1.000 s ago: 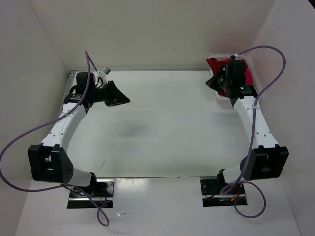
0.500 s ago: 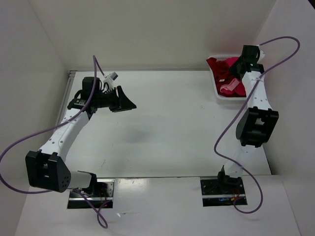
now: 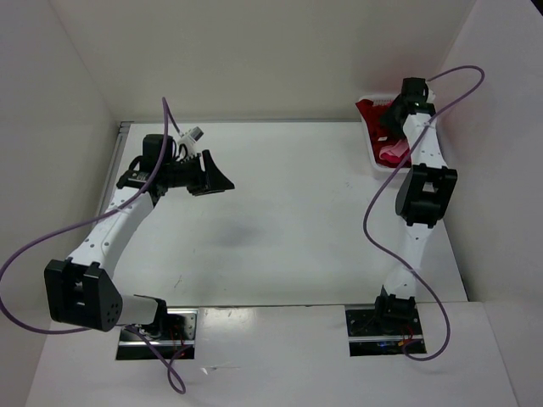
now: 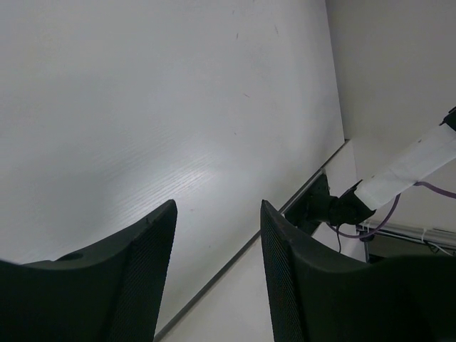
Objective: Fold and stack the t-shirts
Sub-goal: Grab crumpled tshirt from bin with the right arm
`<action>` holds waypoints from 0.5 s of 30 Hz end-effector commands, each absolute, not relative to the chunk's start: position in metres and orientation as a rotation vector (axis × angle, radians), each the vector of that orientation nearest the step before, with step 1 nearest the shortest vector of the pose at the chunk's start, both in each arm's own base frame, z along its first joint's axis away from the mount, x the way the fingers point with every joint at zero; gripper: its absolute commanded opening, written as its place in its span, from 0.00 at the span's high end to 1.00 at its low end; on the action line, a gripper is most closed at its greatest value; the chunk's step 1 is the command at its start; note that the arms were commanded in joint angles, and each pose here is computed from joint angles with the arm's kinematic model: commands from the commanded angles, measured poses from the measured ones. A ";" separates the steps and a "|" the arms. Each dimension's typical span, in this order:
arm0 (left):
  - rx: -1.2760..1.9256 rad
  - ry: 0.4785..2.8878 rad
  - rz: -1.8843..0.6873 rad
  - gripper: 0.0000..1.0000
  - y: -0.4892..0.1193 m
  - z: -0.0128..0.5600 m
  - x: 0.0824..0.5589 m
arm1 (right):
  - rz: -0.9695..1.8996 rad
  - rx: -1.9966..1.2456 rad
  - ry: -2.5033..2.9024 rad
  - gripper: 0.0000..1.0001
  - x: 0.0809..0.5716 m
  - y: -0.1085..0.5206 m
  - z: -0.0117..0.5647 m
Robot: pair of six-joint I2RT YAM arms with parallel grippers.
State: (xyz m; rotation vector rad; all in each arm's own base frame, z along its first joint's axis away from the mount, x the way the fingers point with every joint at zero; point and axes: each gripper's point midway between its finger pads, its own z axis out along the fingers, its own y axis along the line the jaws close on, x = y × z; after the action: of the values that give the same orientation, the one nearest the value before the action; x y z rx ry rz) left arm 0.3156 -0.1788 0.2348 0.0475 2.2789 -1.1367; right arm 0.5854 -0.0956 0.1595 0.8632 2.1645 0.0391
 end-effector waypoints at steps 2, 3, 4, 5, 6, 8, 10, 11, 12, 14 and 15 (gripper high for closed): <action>0.064 2.255 -1.097 0.42 -0.173 0.236 0.326 | 0.049 0.840 2.183 0.45 0.598 -0.081 0.156; 0.058 2.256 -1.087 0.42 -0.172 0.235 0.327 | 0.065 0.831 2.166 0.49 0.603 -0.080 0.163; 0.058 2.256 -1.086 0.42 -0.172 0.235 0.327 | 0.075 0.823 2.197 0.53 0.604 -0.073 0.153; 0.050 2.257 -1.071 0.42 -0.170 0.234 0.329 | 0.075 0.824 2.199 0.68 0.605 -0.073 0.153; 0.050 2.257 -1.071 0.42 -0.170 0.234 0.329 | 0.087 0.829 2.172 0.77 0.610 -0.073 0.164; 0.047 2.249 -1.058 0.42 -0.169 0.237 0.331 | 0.095 0.815 2.162 0.87 0.613 -0.068 0.171; 0.031 2.252 -1.053 0.42 -0.168 0.237 0.332 | 0.107 0.802 2.117 1.00 0.614 -0.068 0.196; 0.032 2.240 -1.042 0.42 -0.167 0.241 0.335 | 0.128 0.795 2.058 1.00 0.613 -0.068 0.227; 0.032 2.240 -1.042 0.41 -0.167 0.241 0.335 | 0.137 0.784 2.021 1.00 0.612 -0.067 0.248; 0.025 2.200 -1.028 0.41 -0.164 0.253 0.343 | 0.181 0.749 1.950 1.00 0.603 -0.062 0.293; 0.020 2.189 -1.033 0.38 -0.165 0.259 0.348 | 0.223 0.705 1.848 1.00 0.593 -0.058 0.347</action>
State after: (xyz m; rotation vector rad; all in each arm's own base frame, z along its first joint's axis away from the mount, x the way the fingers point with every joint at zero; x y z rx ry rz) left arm 0.3273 -0.1680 0.2283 -0.0157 2.2904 -1.0627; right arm 0.6130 -0.0716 0.1913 0.8165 2.1251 0.1104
